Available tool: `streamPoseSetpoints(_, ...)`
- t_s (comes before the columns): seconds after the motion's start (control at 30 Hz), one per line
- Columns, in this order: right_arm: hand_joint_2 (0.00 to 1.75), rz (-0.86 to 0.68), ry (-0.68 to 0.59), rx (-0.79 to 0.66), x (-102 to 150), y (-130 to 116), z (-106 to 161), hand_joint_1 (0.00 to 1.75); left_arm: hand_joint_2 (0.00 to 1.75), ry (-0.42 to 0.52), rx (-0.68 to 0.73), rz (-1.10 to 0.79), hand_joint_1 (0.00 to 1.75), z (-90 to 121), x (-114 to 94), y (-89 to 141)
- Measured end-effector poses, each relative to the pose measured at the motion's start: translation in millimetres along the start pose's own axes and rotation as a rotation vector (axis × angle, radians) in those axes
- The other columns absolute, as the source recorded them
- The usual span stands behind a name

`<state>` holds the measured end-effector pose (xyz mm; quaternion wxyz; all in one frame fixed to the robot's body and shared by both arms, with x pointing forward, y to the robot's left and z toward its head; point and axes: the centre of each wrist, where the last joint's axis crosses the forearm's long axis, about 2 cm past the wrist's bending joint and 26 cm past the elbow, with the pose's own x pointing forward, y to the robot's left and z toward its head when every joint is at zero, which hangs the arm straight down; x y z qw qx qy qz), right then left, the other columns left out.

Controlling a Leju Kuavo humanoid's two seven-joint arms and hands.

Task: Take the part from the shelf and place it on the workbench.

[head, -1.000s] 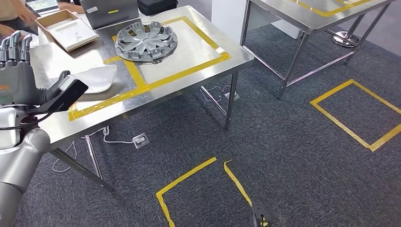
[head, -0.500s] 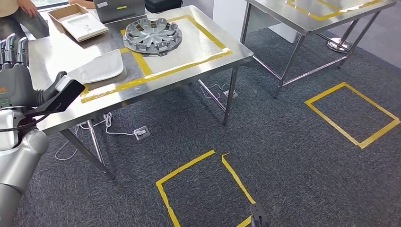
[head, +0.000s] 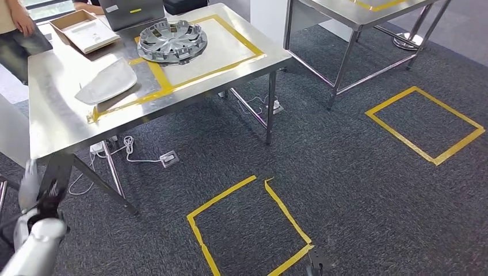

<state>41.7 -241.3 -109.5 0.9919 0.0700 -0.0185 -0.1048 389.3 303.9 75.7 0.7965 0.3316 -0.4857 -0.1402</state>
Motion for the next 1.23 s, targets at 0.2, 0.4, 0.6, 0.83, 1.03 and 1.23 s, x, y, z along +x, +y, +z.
streamPoseSetpoints(0.2,1.75,0.009,0.019,-0.037,-9,-18,0,0.00,1.75,0.825,-0.234,0.164,0.00,103,-183,-61)
streamPoseSetpoints(0.4,1.75,0.018,-0.013,-0.078,-12,-34,2,0.00,1.75,0.904,-0.302,0.198,0.00,154,-240,-70)
streamPoseSetpoints(0.6,1.75,0.048,-0.053,-0.109,-15,-45,3,0.00,1.75,0.928,-0.360,0.239,0.00,185,-267,-74)
streamPoseSetpoints(0.83,1.75,0.082,-0.096,-0.126,-17,-51,4,0.00,1.75,0.919,-0.418,0.289,0.00,211,-286,-76)
streamPoseSetpoints(1.03,0.87,0.116,-0.133,-0.131,-21,-54,5,0.00,0.44,0.890,-0.482,0.322,0.00,232,-297,-80)
streamPoseSetpoints(1.23,0.00,0.140,-0.163,-0.123,-26,-54,6,0.00,0.00,0.861,-0.546,0.355,0.00,253,-306,-84)
